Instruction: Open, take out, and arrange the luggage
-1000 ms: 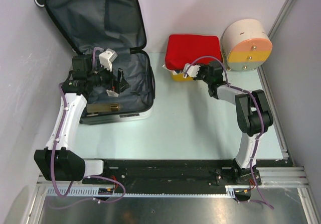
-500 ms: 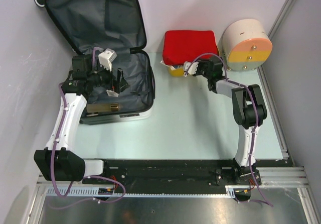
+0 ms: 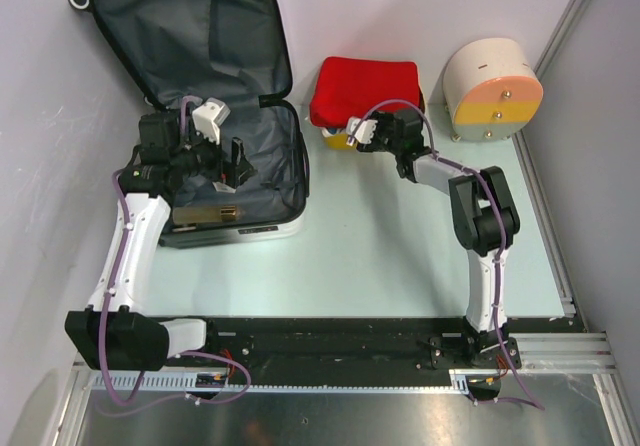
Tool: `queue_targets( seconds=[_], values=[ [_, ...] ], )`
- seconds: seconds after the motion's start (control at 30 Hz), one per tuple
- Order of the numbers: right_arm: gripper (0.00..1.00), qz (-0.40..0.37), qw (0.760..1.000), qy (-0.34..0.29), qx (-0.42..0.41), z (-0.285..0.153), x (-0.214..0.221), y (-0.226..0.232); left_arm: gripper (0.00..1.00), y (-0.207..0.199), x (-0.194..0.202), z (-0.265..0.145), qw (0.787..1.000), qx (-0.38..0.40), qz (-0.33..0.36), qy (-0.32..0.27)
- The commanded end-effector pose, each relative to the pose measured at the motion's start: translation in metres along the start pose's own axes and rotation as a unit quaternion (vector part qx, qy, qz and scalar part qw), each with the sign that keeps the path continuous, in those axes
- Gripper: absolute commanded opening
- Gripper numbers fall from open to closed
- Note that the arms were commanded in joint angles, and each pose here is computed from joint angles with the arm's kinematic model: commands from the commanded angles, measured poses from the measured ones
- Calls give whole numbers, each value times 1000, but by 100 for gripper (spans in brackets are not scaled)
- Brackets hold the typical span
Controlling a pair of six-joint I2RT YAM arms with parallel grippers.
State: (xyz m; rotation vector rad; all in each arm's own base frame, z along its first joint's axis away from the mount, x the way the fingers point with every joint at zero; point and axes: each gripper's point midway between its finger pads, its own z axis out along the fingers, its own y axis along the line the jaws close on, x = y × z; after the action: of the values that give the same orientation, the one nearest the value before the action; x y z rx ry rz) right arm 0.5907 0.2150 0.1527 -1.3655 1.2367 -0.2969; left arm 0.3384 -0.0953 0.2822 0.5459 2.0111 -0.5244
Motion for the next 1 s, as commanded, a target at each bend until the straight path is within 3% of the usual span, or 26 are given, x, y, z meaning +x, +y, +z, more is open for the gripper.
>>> queue_targets(
  seconds=[0.0, 0.2, 0.37, 0.47, 0.57, 0.7, 0.8, 0.97],
  values=[
    [70, 53, 998, -32, -3, -19, -38, -15, 100, 4, -13, -9, 1000, -21, 1, -21],
    [80, 132, 991, -22, 7, -80, -44, -63, 100, 4, -32, -11, 999, -16, 21, -38],
    [83, 246, 968, -44, 13, -159, -76, -105, 100, -1, -47, -12, 998, 1, 31, -51],
    [83, 302, 953, -14, 28, -198, -69, -116, 100, -1, -53, -10, 998, 7, 36, -57],
    [81, 360, 930, 46, 64, -232, -31, -129, 100, -4, -55, -7, 998, 23, 25, -60],
    [76, 471, 868, 98, 125, -267, 19, -147, 100, -11, -55, -2, 996, 47, 11, -70],
    [75, 511, 837, 117, 156, -279, 61, -156, 100, -12, -57, -1, 996, 52, 6, -74],
    [71, 534, 811, 124, 205, -275, 113, -185, 100, -4, -66, 0, 996, 33, 14, -81]
  ],
)
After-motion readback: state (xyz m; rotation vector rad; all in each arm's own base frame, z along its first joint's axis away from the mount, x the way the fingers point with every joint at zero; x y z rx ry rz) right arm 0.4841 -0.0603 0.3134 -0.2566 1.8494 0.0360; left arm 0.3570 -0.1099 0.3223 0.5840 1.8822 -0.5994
